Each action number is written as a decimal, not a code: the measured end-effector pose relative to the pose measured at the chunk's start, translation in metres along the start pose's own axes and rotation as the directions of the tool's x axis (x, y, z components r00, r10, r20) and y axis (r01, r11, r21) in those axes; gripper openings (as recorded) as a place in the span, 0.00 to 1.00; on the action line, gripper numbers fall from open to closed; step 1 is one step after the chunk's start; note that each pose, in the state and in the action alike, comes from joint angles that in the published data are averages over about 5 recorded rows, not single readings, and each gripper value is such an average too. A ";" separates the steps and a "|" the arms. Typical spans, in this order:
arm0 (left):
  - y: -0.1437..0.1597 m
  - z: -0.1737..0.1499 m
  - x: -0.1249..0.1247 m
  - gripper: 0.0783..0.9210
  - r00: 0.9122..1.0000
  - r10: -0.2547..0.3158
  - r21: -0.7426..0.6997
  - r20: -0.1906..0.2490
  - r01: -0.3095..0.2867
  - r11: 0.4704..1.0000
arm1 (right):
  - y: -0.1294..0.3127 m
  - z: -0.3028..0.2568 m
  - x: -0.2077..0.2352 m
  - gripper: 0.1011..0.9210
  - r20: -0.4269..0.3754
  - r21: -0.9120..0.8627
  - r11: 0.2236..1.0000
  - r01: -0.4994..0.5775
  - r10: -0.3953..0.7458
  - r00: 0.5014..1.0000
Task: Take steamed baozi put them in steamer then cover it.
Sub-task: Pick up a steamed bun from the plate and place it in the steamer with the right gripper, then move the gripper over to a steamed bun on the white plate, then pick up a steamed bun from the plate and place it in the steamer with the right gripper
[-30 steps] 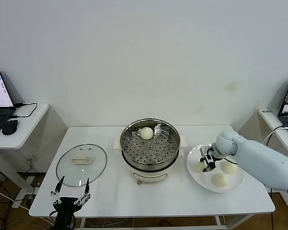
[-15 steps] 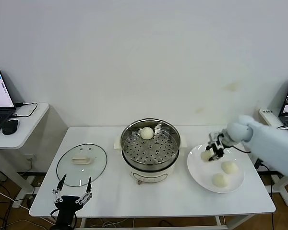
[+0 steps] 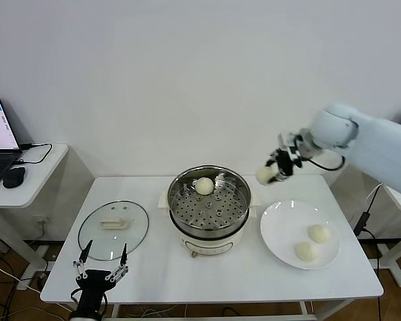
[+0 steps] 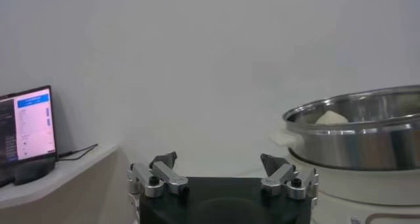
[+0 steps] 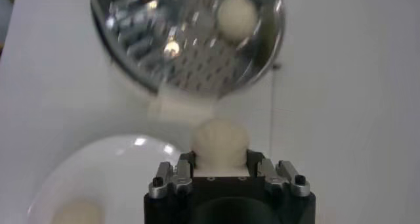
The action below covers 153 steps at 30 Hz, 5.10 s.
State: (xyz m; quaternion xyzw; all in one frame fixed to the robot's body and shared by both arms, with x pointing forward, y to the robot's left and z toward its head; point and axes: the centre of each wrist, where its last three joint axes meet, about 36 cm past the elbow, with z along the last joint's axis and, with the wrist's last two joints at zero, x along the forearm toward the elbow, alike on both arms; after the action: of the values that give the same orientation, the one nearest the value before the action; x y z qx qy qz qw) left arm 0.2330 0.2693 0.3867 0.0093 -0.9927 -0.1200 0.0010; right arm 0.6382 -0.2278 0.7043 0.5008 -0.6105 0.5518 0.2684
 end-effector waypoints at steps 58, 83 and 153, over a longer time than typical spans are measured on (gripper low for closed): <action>0.004 -0.003 -0.006 0.88 1.000 -0.005 0.007 0.017 0.004 1.000 | -0.017 -0.077 -0.056 0.88 -0.057 0.079 0.982 0.173 -0.169 0.984; -0.002 0.001 -0.001 0.88 1.000 0.009 -0.001 -0.003 -0.009 1.000 | 0.110 0.134 -0.020 0.88 -0.180 -0.032 0.977 0.210 -0.213 0.960; 0.000 0.004 -0.001 0.88 1.000 -0.001 -0.008 -0.005 0.001 1.000 | 0.127 0.182 -0.067 0.60 -0.197 -0.148 0.983 0.110 -0.138 0.971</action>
State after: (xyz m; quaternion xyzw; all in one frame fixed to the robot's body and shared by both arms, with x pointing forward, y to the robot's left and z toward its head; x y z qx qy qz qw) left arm 0.2338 0.2703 0.3832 0.0099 -0.9923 -0.1238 0.0034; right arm 0.5878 -0.3929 0.5494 0.4584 -0.5831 0.5401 0.3978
